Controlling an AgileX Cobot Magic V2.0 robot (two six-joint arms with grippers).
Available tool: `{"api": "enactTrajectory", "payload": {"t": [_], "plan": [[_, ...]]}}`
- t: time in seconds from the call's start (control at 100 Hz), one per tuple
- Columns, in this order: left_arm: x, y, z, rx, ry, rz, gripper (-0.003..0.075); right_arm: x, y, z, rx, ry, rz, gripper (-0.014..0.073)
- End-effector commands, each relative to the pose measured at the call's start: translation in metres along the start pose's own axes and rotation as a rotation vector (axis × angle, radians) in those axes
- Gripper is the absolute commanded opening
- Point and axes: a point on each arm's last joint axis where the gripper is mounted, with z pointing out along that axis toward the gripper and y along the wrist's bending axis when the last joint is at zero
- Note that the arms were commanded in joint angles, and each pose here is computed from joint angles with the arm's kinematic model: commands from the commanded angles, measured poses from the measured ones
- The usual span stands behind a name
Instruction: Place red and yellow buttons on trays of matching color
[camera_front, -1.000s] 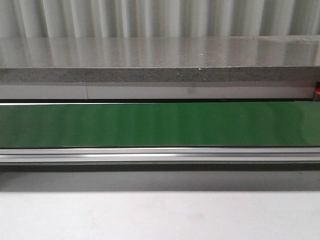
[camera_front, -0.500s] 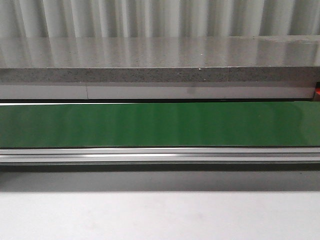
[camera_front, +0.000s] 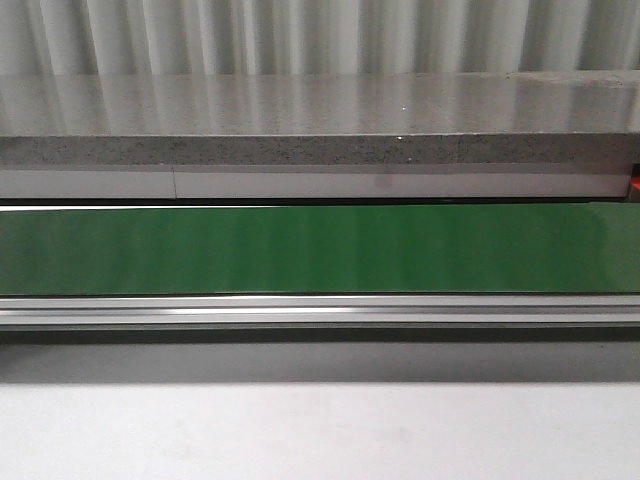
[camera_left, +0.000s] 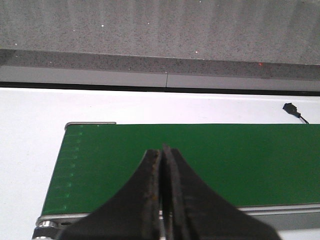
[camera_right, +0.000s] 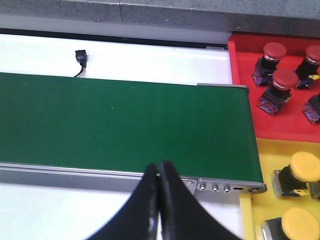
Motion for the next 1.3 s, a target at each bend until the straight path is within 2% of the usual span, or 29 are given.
{"api": "enactTrajectory", "payload": {"t": [0.0, 0.35, 0.48, 0.83, 1.01, 1.29], "plan": [[-0.014, -0.001, -0.003, 0.003, -0.097, -0.007, -0.002, -0.013, 0.0, -0.005, 0.0, -0.092, -0.009, -0.0066], [-0.014, -0.001, -0.003, 0.003, -0.097, -0.007, -0.002, -0.008, 0.0, -0.003, 0.001, -0.086, -0.008, -0.0066], [-0.014, -0.001, -0.003, 0.003, -0.097, -0.007, -0.002, -0.001, -0.001, -0.008, 0.007, -0.187, -0.007, -0.0066], [-0.014, -0.001, -0.003, 0.003, -0.097, -0.007, -0.002, 0.053, -0.003, -0.004, 0.011, -0.443, -0.037, -0.0066], [-0.014, -0.001, -0.003, 0.003, -0.097, -0.007, -0.002, 0.085, -0.002, 0.003, -0.022, -0.505, -0.089, -0.0066], [-0.014, -0.001, -0.003, 0.003, -0.094, -0.007, -0.002, 0.114, -0.004, 0.014, -0.031, -0.572, -0.065, -0.0066]]}}
